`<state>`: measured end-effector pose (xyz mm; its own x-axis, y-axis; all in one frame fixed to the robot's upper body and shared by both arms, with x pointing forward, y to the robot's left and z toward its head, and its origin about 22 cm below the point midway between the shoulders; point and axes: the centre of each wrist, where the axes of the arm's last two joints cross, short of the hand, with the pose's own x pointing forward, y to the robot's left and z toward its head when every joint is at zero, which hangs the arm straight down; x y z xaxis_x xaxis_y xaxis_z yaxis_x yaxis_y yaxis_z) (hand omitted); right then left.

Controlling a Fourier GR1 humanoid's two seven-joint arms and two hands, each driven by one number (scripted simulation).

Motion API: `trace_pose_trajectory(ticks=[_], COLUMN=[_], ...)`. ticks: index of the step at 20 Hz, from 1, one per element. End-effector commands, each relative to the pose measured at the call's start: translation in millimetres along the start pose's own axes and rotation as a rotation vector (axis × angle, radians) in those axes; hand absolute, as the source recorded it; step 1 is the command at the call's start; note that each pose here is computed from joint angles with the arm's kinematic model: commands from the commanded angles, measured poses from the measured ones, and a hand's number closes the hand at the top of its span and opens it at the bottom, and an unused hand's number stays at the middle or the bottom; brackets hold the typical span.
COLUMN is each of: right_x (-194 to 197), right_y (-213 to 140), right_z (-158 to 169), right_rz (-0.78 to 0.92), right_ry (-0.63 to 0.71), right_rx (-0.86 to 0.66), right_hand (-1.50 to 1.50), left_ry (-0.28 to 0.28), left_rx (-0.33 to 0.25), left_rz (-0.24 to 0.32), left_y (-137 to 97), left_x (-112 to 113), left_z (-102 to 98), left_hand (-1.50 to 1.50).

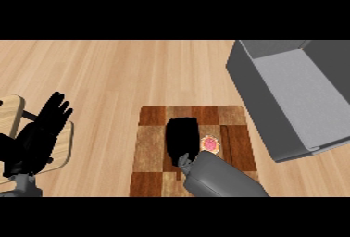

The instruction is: Pick the bell pepper from the cutting board and place it in the cardboard box

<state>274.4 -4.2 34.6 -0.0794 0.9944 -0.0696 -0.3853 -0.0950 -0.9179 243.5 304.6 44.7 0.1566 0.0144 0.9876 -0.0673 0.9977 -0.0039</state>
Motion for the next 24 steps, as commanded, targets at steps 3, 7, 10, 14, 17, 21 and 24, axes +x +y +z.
trace_pose_trajectory(ticks=[3,7,10,14,17,21,24], right_x=[4,8,-43,-107,-129,-124,-112], right_y=[12,-17,-29,-74,-73,-62,-89], right_z=[-4,-5,-60,-94,-116,-127,-125], right_rz=[0.026,0.039,-0.189,-0.426,-0.414,-0.352,-0.333], right_ry=[-0.025,-0.016,0.114,0.248,0.265,0.325,0.31], right_rx=[-0.036,-0.074,-0.008,0.019,0.024,-0.091,-0.178], right_hand=[1.5,1.5,1.5,1.5,1.5,1.5,1.5], left_ry=[-0.023,-0.035,-0.043,-0.063,-0.052,-0.045,-0.042], left_rx=[-0.012,0.006,-0.024,-0.047,-0.045,-0.044,-0.027], left_rz=[-0.003,-0.036,0.005,-0.008,-0.018,-0.01,-0.024], left_y=[16,21,4,-4,-3,5,13], left_x=[-7,25,13,11,9,16,23], left_z=[7,-5,2,-3,-10,-13,-12], left_hand=[0.0,0.0,0.0,0.0,0.0,0.0,0.0])
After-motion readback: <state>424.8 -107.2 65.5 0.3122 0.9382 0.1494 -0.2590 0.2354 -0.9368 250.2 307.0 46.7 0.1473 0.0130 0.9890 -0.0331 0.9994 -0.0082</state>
